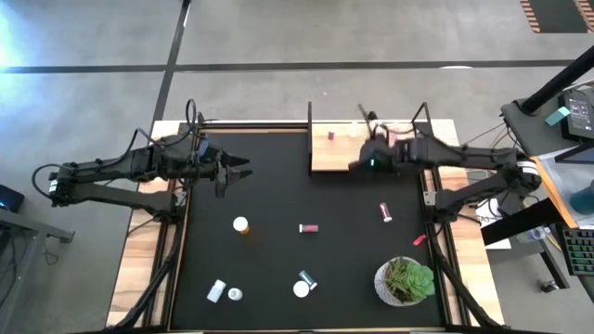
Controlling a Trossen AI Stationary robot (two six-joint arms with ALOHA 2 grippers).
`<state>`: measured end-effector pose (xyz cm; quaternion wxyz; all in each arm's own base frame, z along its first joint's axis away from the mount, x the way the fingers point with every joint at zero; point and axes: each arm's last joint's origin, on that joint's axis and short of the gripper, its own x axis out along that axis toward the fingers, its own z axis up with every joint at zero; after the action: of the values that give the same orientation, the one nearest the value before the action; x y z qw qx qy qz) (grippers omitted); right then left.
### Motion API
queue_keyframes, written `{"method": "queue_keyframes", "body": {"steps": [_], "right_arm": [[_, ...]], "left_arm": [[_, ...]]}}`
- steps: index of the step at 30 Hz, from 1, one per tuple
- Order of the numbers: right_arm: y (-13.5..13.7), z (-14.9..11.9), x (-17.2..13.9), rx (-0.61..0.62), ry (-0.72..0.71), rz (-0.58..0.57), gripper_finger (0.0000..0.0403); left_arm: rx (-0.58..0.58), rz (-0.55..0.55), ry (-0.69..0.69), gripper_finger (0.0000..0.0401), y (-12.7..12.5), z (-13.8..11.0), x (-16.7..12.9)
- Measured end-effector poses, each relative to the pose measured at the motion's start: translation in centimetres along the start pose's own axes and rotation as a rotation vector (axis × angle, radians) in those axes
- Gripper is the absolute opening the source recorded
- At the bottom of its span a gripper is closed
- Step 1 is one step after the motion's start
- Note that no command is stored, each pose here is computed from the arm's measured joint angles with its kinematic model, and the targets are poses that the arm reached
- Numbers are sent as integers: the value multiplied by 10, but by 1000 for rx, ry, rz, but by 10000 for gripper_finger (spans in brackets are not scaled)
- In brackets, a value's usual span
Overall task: Pick and place medicine bottles onto shelf by color
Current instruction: Move the top orange pill bottle to the center of the table
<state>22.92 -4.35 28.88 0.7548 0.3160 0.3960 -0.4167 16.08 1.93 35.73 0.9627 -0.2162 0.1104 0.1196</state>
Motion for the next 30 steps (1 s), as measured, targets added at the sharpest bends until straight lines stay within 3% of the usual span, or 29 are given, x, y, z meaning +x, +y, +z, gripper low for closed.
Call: {"method": "queue_keyframes", "body": {"steps": [8,16,26,30], "right_arm": [[42,-61,-8,-222,-23,235,183],[65,-83,-8,-287,-189,430,182],[92,-95,27,-421,-176,385,183],[102,-98,36,-456,-141,381,183]], "left_arm": [[1,1,7,190,0,-1,0],[-26,-34,42,190,1,-6,3],[-80,-96,92,190,2,-13,3],[-167,-142,195,190,3,-23,2]]}}
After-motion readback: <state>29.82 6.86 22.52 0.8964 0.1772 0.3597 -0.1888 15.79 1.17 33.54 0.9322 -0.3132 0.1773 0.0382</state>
